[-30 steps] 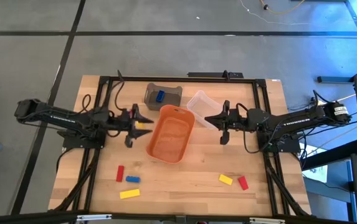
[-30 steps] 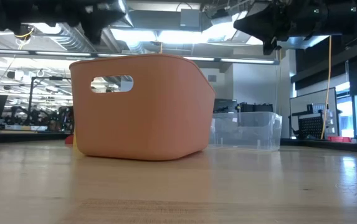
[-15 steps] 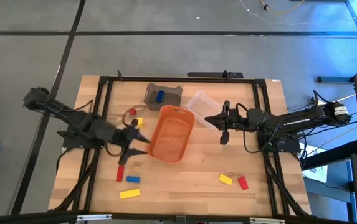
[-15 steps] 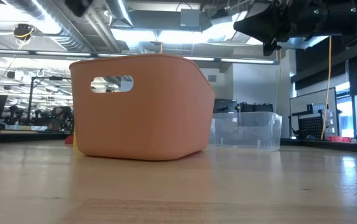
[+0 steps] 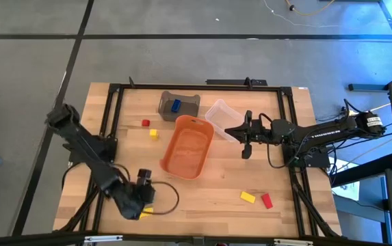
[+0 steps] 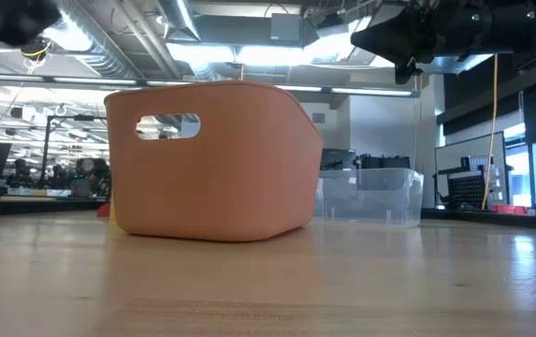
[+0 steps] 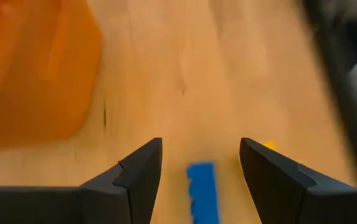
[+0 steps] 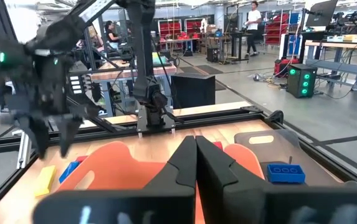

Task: Sort & place blocks by color
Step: Put the blue game piece into the black bin

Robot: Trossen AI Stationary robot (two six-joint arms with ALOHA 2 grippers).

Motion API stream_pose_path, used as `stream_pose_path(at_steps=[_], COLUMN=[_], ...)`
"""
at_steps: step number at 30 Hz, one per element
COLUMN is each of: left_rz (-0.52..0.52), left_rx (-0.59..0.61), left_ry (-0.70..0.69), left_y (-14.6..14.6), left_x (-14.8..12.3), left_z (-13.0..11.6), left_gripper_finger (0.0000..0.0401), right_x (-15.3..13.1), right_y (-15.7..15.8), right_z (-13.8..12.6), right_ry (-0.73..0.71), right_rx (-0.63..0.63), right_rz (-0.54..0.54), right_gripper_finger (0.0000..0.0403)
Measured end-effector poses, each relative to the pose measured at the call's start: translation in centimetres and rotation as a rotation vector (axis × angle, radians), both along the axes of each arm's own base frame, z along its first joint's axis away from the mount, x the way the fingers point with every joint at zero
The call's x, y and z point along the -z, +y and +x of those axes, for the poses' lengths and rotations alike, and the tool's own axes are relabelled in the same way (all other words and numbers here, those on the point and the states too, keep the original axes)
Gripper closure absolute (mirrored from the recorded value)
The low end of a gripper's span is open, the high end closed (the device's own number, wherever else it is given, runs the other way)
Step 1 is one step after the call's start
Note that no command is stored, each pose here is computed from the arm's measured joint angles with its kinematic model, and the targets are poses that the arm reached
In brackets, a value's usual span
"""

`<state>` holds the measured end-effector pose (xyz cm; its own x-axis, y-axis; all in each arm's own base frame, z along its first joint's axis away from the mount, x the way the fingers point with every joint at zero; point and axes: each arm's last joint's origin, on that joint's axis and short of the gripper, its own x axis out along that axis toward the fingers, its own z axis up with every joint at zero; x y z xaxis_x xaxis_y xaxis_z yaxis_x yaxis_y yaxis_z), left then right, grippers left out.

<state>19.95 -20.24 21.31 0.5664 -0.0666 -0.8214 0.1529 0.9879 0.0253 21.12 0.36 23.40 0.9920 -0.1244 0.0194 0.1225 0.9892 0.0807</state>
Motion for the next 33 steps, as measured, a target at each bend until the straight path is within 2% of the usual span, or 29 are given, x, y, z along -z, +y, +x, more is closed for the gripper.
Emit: stream_pose_path(at_steps=[3,7,26,33], left_rz=[0.081,0.125,-0.016,-0.007], left_rx=[0.012,0.005,-0.081,-0.096], left_ry=[0.076,0.138,0.292,0.313], left_y=[-0.5,-0.9,-0.4,0.1], left_x=[2.1,3.9,5.4,6.3], left_z=[0.0,0.1,0.5,0.1], left_gripper_finger=[0.0194,0.0195,0.0195,0.0195], right_x=[0.0,0.0,0.3,0.3], right_y=[0.0,0.0,0.0,-0.1], right_z=[0.0,0.0,0.0,0.0], right_ry=[0.000,0.000,0.029,0.030], right_rx=[0.000,0.000,0.004,0.021], right_rz=[0.000,0.000,-0.004,-0.004], right_gripper_finger=[0.0403,0.0403,0.0403,0.0403])
